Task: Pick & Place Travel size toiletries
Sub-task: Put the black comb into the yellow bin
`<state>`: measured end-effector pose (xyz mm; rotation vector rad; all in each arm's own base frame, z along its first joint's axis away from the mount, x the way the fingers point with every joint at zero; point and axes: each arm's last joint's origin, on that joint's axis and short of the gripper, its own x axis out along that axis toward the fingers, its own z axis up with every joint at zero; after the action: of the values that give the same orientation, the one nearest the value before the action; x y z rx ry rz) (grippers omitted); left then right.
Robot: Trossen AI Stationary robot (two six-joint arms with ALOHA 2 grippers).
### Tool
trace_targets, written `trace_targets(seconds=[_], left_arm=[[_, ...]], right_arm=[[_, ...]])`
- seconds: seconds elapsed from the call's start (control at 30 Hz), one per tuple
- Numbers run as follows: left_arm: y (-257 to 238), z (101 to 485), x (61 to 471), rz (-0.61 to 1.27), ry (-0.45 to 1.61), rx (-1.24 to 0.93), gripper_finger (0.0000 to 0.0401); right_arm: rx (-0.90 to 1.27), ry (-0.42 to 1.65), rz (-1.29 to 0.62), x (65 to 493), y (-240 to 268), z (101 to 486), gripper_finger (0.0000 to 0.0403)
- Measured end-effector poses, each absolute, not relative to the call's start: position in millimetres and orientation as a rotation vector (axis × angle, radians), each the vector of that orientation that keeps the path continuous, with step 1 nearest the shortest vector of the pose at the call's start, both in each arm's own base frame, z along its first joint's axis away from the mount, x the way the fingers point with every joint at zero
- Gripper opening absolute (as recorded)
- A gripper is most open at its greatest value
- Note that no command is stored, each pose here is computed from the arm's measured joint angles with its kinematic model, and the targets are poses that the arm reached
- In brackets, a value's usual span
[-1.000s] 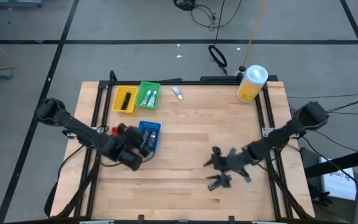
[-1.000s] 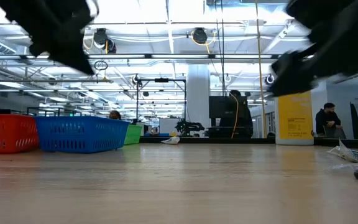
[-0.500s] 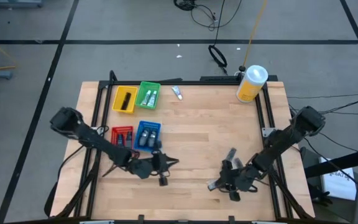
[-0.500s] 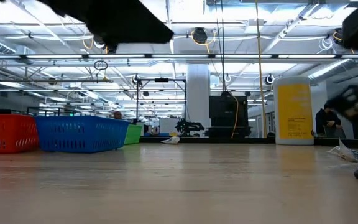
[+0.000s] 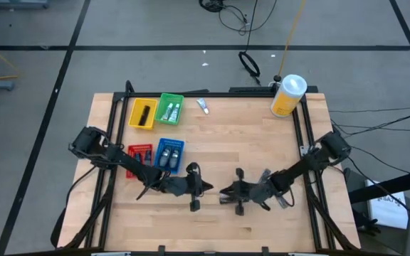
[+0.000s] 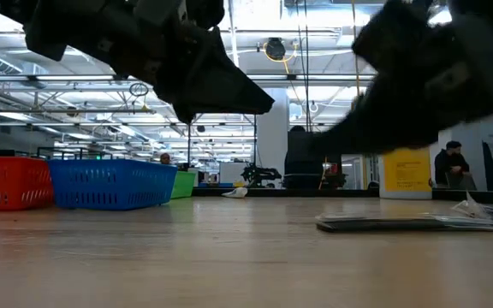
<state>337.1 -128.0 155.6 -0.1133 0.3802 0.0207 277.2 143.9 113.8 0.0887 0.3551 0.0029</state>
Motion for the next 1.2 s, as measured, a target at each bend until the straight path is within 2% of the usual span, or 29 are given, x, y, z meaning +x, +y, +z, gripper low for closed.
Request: trace_targets(seconds=[0.1,0.23,0.4,0.67,0.8,0.93,1.2], left_arm=[[-130.0,153.4,338.1,-0.028,0.384,-0.134,0.0003],[-137.8,144.6,348.5,-0.157,0.382,-0.168,0.0002],[-152.3,132.1,377.0,-0.235,0.474,-0.164,0.0004],[-167.3,118.6,422.0,-0.194,0.694,-0.116,0.0003],[-162.6,105.2,435.7,-0.152,0.721,-0.158,0.0004],[-152.3,94.1,441.5,-0.115,0.744,-0.214,0.0005],[-140.2,87.9,444.7,-0.064,0.759,-0.237,0.0005]], right_arm=[[0.081,0.359,0.064,274.8,141.5,131.0,0.0001],[0.148,0.496,0.046,260.1,131.9,148.7,0.0008],[0.284,0.694,0.000,239.7,118.7,158.0,0.0048],[0.483,0.883,0.032,226.3,110.7,123.4,0.0158],[0.571,0.846,0.082,225.8,110.2,110.0,0.0195],[0.634,0.809,0.155,231.2,114.1,102.5,0.0211],[0.696,0.852,0.208,237.0,117.9,82.1,0.0215]])
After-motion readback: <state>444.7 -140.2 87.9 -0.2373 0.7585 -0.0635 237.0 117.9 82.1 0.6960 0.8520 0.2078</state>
